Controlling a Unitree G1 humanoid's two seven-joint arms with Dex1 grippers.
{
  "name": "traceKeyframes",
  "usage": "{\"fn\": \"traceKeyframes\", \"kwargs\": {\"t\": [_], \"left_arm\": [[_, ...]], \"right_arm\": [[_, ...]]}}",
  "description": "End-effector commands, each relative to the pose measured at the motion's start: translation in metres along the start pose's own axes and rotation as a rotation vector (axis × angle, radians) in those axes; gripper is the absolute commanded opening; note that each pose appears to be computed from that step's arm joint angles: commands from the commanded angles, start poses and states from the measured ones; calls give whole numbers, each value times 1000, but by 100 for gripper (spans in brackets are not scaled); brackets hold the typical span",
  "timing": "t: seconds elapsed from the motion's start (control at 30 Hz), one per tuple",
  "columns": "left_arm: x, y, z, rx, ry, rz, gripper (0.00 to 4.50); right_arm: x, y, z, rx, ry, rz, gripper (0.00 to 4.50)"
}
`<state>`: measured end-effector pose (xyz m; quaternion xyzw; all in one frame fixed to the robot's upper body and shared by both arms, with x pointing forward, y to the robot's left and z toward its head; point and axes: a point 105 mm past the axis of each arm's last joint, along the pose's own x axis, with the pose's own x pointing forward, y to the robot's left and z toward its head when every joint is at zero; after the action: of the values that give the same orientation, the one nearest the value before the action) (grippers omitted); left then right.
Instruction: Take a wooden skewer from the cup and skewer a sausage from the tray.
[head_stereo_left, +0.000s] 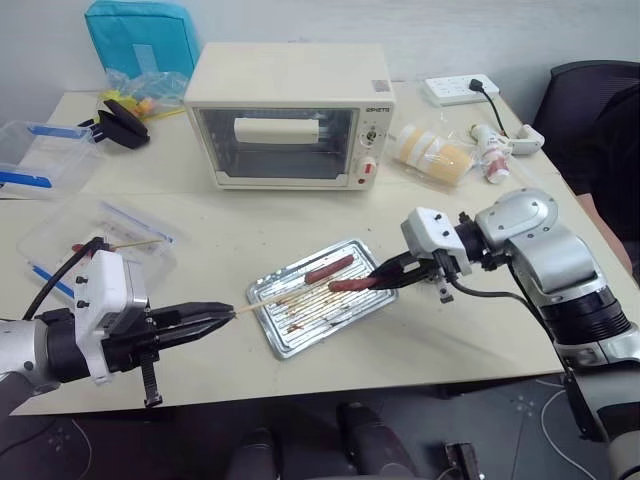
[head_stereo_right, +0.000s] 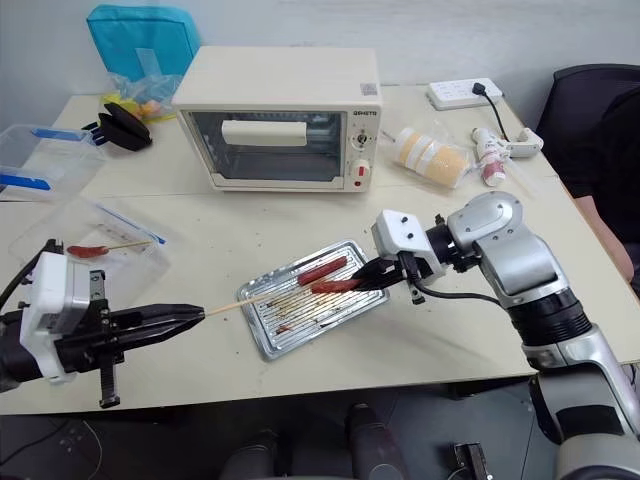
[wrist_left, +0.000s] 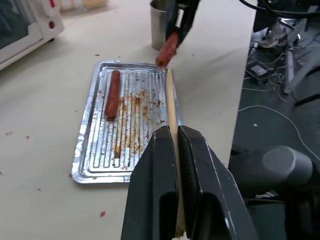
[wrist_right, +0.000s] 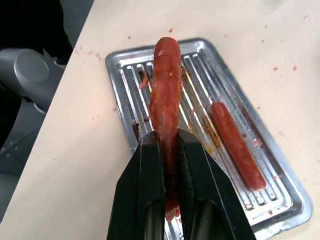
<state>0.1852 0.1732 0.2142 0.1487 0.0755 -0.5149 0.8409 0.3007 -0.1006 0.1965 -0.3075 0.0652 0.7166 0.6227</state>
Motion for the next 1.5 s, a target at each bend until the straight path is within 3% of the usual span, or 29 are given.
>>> {"fn": "traceKeyframes", "kwargs": {"t": [0.03, 1.5], "left_arm": [[-1, -2, 6, 39, -3, -16, 0], [23, 10, 17, 105, -54, -60, 0]], "right_arm": [[-10, 4, 15, -29, -33, 57, 9], [6, 16, 52, -104, -123, 94, 9]]}}
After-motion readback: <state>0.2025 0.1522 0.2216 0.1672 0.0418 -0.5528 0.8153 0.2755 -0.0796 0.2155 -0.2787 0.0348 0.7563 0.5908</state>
